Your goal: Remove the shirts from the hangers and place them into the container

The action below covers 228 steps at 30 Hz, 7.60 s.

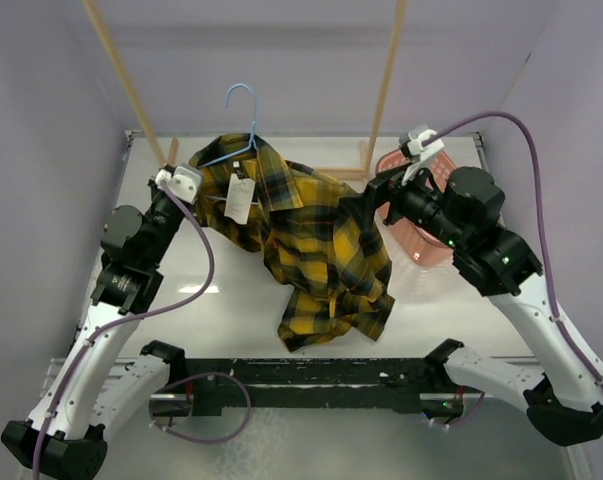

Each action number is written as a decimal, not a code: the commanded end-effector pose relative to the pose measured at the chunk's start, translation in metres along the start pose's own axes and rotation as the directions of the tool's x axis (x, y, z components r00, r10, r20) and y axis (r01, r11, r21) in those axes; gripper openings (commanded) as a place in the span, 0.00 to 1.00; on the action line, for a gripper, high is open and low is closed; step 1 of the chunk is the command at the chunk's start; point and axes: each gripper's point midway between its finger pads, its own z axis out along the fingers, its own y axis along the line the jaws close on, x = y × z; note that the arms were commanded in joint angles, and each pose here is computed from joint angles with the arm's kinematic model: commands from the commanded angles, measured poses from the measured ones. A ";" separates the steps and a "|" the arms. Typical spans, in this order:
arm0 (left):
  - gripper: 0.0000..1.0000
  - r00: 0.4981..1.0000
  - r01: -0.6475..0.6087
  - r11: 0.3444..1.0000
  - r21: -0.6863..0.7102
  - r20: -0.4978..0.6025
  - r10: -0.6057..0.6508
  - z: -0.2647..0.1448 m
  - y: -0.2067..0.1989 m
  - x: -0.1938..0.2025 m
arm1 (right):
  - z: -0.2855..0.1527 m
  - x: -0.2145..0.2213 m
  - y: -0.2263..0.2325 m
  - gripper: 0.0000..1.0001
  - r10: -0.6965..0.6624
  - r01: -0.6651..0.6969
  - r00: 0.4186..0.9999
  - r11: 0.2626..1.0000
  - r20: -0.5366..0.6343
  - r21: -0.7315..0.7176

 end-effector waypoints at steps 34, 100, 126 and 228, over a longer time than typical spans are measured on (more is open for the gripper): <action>0.00 1.000 -0.011 0.983 -0.182 0.014 0.014 0.009 0.037 -0.029 | 0.135 0.011 0.125 0.71 0.100 -0.094 0.995 0.977 0.023 -0.189; 0.00 0.990 0.065 0.991 -0.119 0.130 -0.049 0.039 0.072 -0.169 | -0.109 -0.030 0.019 0.00 -0.136 0.154 0.971 0.985 -0.196 0.080; 0.00 0.990 0.135 0.988 -0.069 0.034 -0.133 0.017 0.051 -0.130 | -0.101 0.030 0.000 0.00 -0.091 0.141 0.960 0.974 -0.266 0.177; 0.43 0.454 0.796 0.496 0.347 -0.884 -0.110 -0.189 -0.356 0.178 | -0.018 0.104 -0.048 0.47 0.062 0.031 0.952 0.955 -0.301 0.295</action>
